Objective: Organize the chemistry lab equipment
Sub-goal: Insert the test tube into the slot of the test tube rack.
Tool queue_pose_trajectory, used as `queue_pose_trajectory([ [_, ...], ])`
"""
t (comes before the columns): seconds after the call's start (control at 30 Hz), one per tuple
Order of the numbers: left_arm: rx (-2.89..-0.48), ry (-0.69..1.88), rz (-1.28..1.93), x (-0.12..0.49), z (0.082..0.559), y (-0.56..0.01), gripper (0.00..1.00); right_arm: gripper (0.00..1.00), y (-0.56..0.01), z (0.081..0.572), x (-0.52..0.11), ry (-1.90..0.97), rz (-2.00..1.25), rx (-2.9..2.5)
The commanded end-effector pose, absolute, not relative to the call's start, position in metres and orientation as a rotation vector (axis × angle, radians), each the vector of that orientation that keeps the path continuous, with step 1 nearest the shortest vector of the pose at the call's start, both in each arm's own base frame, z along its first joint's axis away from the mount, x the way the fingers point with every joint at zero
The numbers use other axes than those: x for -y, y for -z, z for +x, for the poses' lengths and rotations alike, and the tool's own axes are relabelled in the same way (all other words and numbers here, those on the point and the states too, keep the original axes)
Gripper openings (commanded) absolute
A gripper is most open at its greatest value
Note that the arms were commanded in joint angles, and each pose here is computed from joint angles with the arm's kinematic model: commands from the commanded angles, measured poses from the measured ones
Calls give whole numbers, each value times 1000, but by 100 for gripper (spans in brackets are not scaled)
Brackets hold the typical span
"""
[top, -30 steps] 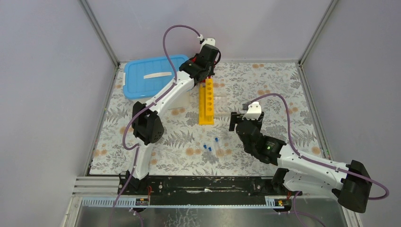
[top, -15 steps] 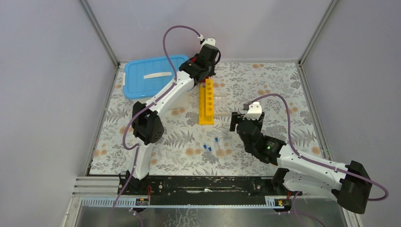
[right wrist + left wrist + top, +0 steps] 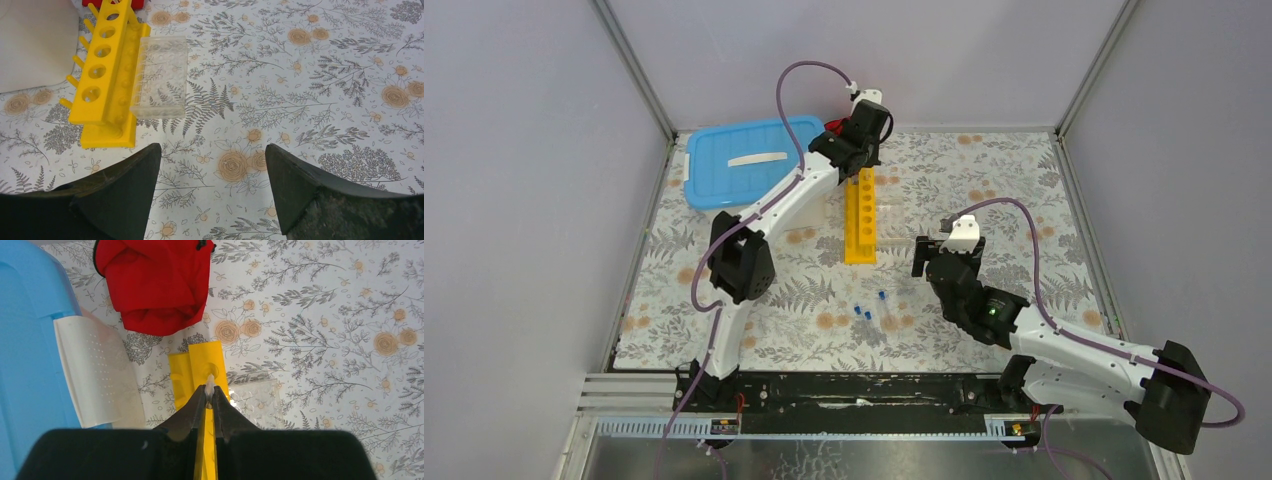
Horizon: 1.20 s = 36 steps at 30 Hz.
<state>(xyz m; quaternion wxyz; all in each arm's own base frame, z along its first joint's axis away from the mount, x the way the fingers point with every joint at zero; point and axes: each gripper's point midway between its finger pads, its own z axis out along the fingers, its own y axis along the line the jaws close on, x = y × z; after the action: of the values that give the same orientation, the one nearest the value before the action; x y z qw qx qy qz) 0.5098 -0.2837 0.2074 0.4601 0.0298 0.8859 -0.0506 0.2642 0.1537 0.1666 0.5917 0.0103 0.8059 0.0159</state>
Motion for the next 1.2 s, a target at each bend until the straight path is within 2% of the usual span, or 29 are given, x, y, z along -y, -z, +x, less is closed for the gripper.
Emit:
queue_pose_trajectory([
  [0.0,-2167,114,46,279,523,-198,0,84,-173,270,-157,-80,66,-1845],
  [0.43,-2219,106,45,272,528,-177,0,84,-166,272,-161,-95,68,-1862],
  [1.17,-2258,83,59,274,533,-172,4,84,-159,272,-164,-139,80,-1861],
])
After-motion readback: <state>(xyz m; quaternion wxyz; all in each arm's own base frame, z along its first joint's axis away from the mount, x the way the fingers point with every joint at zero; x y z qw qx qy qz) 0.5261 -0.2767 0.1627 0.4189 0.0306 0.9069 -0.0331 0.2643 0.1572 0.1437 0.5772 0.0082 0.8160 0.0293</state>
